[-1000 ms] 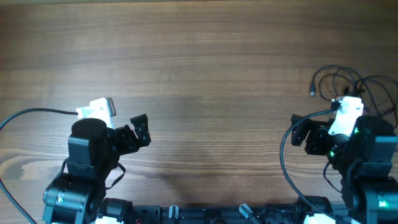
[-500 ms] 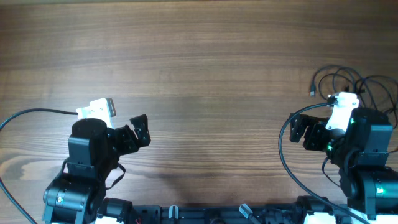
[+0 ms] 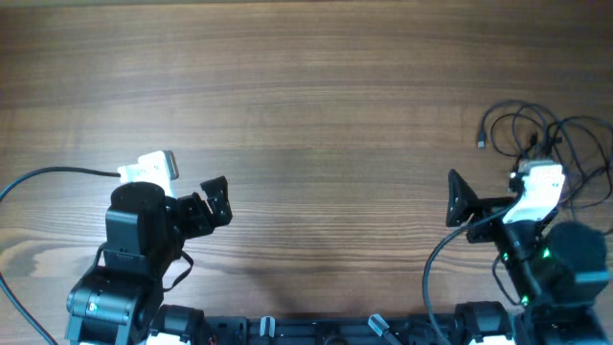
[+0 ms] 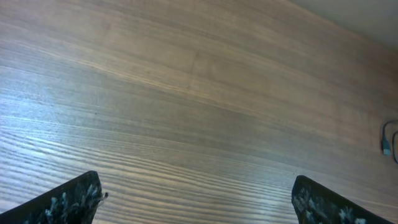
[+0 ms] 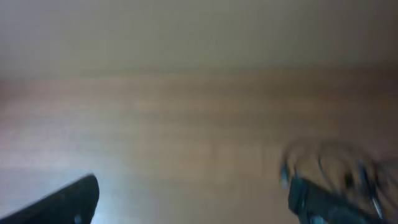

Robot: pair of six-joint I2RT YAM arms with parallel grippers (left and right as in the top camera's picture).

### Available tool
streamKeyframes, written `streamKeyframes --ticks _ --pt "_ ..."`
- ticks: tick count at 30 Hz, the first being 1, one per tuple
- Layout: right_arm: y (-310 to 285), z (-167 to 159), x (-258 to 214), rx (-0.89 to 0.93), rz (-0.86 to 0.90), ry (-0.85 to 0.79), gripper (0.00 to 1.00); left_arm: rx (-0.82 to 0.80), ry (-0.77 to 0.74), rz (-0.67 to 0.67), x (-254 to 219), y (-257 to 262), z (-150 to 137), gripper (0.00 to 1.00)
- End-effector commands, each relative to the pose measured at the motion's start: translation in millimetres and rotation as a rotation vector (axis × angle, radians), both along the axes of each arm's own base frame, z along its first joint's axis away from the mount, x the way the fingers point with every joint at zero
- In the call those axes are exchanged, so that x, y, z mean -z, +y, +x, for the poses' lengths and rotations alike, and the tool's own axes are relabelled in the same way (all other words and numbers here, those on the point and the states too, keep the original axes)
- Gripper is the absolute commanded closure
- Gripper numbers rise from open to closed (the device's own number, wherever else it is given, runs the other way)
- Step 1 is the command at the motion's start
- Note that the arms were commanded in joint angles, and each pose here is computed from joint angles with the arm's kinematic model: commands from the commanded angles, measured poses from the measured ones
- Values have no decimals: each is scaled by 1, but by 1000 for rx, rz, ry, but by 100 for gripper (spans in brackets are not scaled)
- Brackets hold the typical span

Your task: Untangle cables

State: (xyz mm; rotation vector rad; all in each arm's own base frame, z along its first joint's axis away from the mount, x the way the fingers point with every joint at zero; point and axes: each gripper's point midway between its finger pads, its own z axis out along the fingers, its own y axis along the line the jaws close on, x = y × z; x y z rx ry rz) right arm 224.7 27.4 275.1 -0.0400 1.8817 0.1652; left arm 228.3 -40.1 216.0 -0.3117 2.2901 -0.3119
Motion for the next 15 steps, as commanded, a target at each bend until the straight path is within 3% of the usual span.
streamKeyframes --ticks 1,15 --pt "4 0 11 -19 -14 -110 0 -10 5 13 3 3 0 0" --pt "9 5 28 -44 18 -468 0 -10 5 13 3 3 0 0"
